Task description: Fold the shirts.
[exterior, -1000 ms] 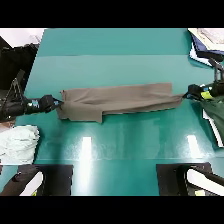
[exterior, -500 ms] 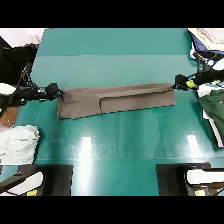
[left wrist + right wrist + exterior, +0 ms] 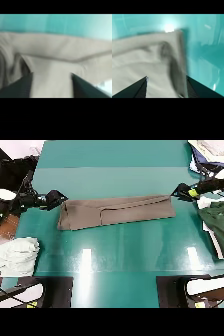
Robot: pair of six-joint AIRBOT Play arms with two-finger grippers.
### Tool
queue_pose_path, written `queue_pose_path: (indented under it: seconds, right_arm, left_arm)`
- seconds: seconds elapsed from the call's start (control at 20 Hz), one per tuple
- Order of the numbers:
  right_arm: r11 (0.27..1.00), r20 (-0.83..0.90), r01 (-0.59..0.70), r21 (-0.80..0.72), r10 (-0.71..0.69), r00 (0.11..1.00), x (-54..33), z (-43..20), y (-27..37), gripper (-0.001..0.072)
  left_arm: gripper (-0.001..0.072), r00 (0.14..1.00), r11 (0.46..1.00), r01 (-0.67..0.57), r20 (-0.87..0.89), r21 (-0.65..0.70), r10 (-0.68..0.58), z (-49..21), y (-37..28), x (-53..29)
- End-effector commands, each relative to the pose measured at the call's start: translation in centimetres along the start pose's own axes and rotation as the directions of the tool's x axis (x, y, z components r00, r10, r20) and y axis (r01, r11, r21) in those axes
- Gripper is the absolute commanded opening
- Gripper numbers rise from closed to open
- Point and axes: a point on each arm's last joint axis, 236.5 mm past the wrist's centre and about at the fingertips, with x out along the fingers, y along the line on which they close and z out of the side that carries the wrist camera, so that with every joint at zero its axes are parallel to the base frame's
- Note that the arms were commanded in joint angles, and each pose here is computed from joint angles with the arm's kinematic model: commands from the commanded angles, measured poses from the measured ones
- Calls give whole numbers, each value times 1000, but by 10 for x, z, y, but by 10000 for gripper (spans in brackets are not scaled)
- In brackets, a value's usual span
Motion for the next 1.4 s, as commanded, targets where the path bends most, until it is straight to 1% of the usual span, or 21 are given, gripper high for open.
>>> queue_pose_path:
  seconds: [0.0,0.05,0.2,0.3,0.4,0.55,0.6,0.65,0.75,0.8,0.95,1.1,1.2,1.35]
  right_arm:
    - [999,-145,-31,20,33,989,-3,-30,-31,549]
    - [998,-177,-58,28,62,982,2,-36,-35,549]
    - [975,-204,-215,61,223,953,20,-38,-23,549]
    - [962,-210,-264,75,274,938,36,-38,-18,549]
    - [946,-230,-318,57,323,918,49,-40,-5,549]
    - [941,-255,-335,49,336,907,67,-45,6,548]
    - [942,-258,-333,45,333,907,73,-45,9,511]
    - [943,-257,-330,38,329,909,77,-45,11,427]
    - [944,-232,-329,5,321,918,78,-39,14,67]
    - [943,-223,-331,-22,318,922,75,-36,15,21]
    - [940,-181,-330,-82,311,933,53,-28,26,19]
    - [929,-129,-337,-157,319,939,16,-21,52,17]
    - [899,-92,-380,-215,369,925,-14,-14,87,16]
    - [829,-80,-439,-347,441,894,-63,-10,155,16]
  left_arm:
    - [25,992,998,55,-115,28,-52,-20,-18,-7]
    - [36,990,997,61,-129,39,-55,-24,-19,-8]
    - [36,986,997,70,-156,39,-63,-30,-21,-9]
    - [36,983,997,74,-171,38,-67,-34,-22,-9]
    - [36,983,997,75,-172,37,-68,-34,-22,-9]
    - [36,983,997,76,-172,36,-68,-34,-22,-9]
    - [35,983,996,76,-171,34,-69,-34,-22,-9]
    - [27,983,997,77,-172,31,-70,-34,-22,-9]
    - [26,980,998,66,-190,21,-61,-40,-26,-5]
    - [26,977,997,62,-205,38,-53,-46,-31,-1]
    - [26,979,991,81,-197,111,-58,-57,-61,25]
    - [26,978,983,110,-195,145,-81,-61,-97,57]
    - [26,966,972,146,-241,185,-99,-66,-121,82]
    - [26,941,960,189,-317,209,-116,-80,-153,128]
